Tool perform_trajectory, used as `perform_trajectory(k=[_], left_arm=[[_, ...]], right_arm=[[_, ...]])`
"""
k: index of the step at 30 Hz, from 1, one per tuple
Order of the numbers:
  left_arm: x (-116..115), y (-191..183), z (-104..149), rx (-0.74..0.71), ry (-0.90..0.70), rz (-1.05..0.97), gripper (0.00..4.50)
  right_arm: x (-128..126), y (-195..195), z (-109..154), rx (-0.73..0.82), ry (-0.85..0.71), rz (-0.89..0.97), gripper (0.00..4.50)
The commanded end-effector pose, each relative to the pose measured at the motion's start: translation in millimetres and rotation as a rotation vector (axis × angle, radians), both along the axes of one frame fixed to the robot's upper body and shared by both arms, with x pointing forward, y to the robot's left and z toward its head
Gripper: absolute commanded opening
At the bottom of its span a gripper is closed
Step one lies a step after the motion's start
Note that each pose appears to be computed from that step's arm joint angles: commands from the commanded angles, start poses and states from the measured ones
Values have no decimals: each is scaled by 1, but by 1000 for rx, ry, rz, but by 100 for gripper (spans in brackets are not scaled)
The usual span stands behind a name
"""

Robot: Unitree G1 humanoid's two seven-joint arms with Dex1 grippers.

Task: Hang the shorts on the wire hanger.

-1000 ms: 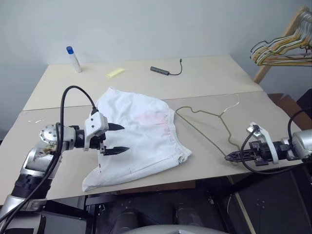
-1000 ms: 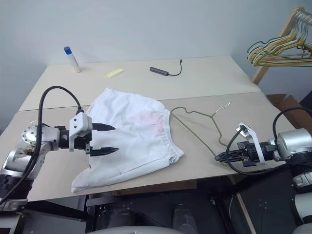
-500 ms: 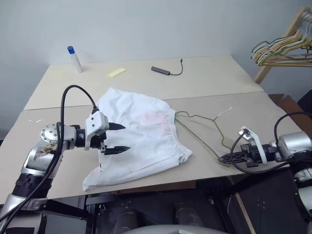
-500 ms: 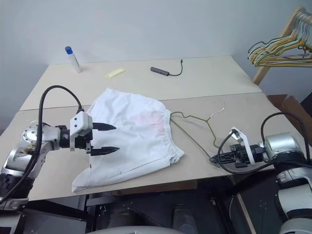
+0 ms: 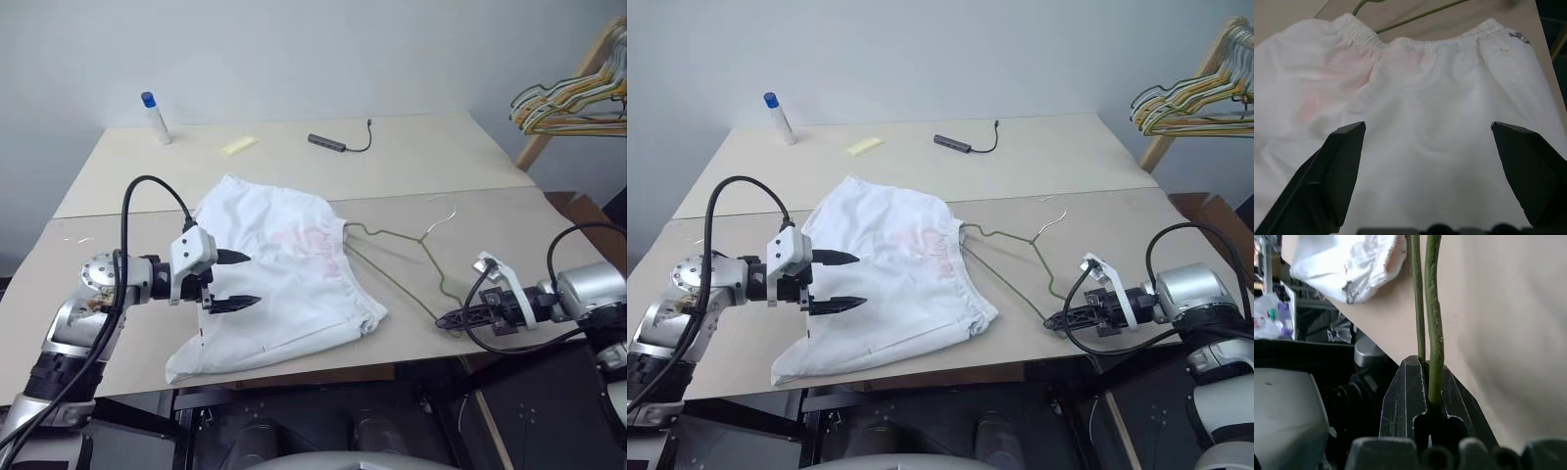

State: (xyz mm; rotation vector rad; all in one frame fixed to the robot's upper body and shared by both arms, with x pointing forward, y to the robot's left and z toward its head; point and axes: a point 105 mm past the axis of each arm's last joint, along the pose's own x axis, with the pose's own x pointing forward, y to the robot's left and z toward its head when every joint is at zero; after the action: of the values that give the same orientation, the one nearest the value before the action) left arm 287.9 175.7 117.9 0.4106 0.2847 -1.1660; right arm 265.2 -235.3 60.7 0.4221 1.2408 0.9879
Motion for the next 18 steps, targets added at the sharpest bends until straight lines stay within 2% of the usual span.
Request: perform_trajectory(k=[1,9,14,18], left_arm=[[1,0,11,4,-53,0,448],[1,-1,6,8,-60,16,448],[1,-3,5,5,-63,19,448],[2,-4,3,9,-62,21,448]], right_arm=[[10,8,13,35,-43,65,0],[33,8,13,-28,-75,66,0],[38,26,26,47,-72,94,0],[45,36,26,41,-39,88,0]])
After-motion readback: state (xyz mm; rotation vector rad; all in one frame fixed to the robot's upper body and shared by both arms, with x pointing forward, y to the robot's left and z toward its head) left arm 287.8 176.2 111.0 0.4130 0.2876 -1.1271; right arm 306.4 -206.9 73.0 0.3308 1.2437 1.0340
